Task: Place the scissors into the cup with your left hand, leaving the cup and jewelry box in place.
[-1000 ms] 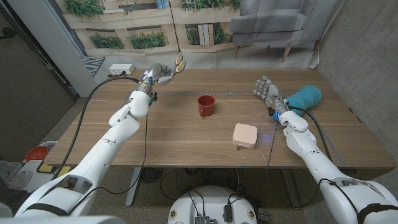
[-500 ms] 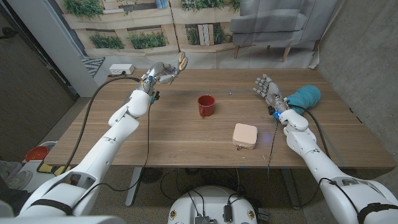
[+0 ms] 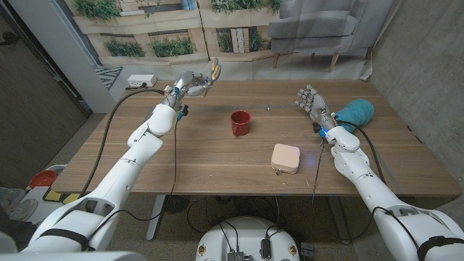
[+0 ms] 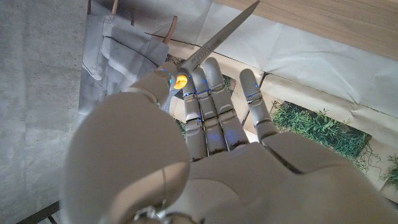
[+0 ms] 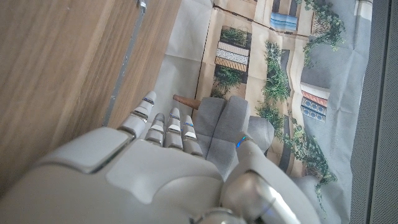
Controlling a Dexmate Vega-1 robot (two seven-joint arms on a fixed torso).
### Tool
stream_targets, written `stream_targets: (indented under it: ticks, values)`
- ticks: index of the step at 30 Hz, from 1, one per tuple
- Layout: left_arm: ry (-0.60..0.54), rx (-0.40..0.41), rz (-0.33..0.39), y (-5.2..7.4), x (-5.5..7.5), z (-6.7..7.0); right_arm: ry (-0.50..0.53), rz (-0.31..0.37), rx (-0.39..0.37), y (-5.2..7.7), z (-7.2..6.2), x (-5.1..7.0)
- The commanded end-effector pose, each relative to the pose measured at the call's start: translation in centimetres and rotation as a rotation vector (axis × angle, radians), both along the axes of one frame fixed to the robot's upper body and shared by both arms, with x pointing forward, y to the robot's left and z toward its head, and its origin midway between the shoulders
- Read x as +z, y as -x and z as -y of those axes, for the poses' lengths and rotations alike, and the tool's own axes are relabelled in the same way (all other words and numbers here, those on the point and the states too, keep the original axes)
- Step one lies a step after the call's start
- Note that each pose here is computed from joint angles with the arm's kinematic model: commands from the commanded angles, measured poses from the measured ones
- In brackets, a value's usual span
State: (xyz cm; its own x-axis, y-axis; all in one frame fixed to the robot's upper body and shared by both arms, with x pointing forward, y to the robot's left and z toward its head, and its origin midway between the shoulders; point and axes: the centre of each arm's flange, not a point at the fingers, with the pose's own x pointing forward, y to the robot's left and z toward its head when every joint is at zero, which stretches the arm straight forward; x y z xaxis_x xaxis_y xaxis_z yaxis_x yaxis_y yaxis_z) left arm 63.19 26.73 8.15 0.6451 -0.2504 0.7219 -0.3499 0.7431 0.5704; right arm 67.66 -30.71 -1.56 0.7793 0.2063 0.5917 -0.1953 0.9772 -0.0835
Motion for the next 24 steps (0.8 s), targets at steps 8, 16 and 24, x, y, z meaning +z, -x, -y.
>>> stream_targets:
  ticks: [8,16,24]
  values:
    - [0.019,-0.112,-0.016,-0.2,-0.3,1.5,0.02,0.013,-0.014,0.6,0.1,0.2]
    - [0.032,-0.163,-0.043,-0.4,-0.6,2.3,0.024,0.014,-0.018,0.8,0.1,0.3]
    - [0.044,-0.209,-0.077,-0.6,-0.9,3.0,0.04,0.019,-0.017,1.0,0.0,0.4]
